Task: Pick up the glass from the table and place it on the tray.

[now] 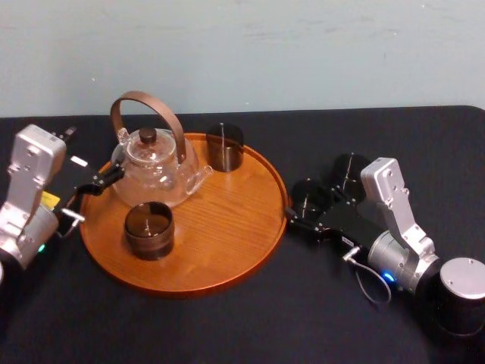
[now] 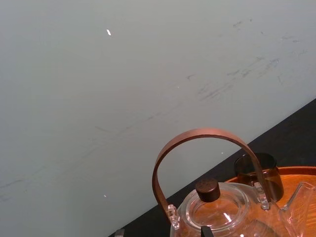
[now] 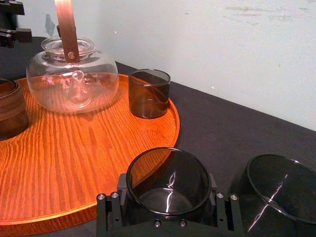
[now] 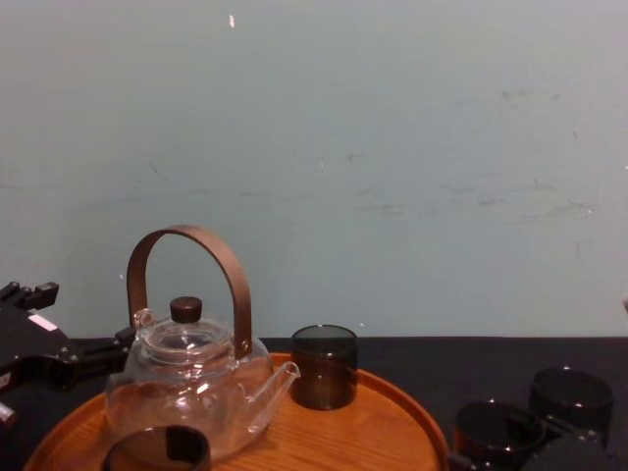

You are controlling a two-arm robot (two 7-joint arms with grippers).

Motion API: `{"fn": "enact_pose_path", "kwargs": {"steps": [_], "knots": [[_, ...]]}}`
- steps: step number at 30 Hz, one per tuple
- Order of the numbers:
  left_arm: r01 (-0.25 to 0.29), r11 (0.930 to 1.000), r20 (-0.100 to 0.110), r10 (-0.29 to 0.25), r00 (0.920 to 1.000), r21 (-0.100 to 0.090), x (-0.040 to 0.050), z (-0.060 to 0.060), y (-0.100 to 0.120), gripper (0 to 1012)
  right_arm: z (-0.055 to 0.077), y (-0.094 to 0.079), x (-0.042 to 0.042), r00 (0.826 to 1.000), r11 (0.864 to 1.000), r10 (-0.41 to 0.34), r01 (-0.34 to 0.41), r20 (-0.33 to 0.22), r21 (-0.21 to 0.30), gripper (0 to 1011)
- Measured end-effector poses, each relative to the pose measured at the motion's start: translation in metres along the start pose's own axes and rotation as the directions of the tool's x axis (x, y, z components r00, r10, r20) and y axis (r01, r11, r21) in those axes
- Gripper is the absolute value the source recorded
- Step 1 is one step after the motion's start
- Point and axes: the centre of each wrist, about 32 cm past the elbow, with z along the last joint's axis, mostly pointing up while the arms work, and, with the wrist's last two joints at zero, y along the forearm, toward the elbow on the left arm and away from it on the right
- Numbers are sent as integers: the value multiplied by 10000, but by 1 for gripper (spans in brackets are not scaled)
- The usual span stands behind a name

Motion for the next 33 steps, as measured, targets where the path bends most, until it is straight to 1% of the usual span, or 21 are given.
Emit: {"fn": "enact_pose_path", "kwargs": {"steps": [2, 14, 19, 22, 27, 30, 33], "knots": [[0, 10000, -1, 0, 10000, 0, 0, 0, 0, 1001, 0, -1, 0, 10000, 10000, -1, 1, 1, 2, 908], [1, 10000, -1, -1, 10000, 0, 0, 0, 0, 1001, -4, -18, 6, 10000, 10000, 21, -20, -60, 29, 907], [0, 10000, -1, 0, 10000, 0, 0, 0, 0, 1001, 28, -45, 13, 10000, 9999, 45, -44, -68, 148, 908], [0, 10000, -1, 0, 10000, 1, 0, 0, 0, 1001, 68, -74, 4, 10000, 9997, 83, -84, 25, 225, 908], [0, 10000, -1, 0, 10000, 0, 0, 0, 0, 1001, 143, -128, -42, 9996, 9992, 178, -185, 203, 355, 908], [0, 10000, -1, 0, 10000, 0, 0, 0, 0, 1001, 200, -158, -100, 9991, 9985, 294, -307, 290, 458, 908], [0, 10000, -1, 0, 10000, 0, 0, 0, 0, 1001, 232, -168, -141, 9987, 9977, 392, -409, 329, 532, 908]]}}
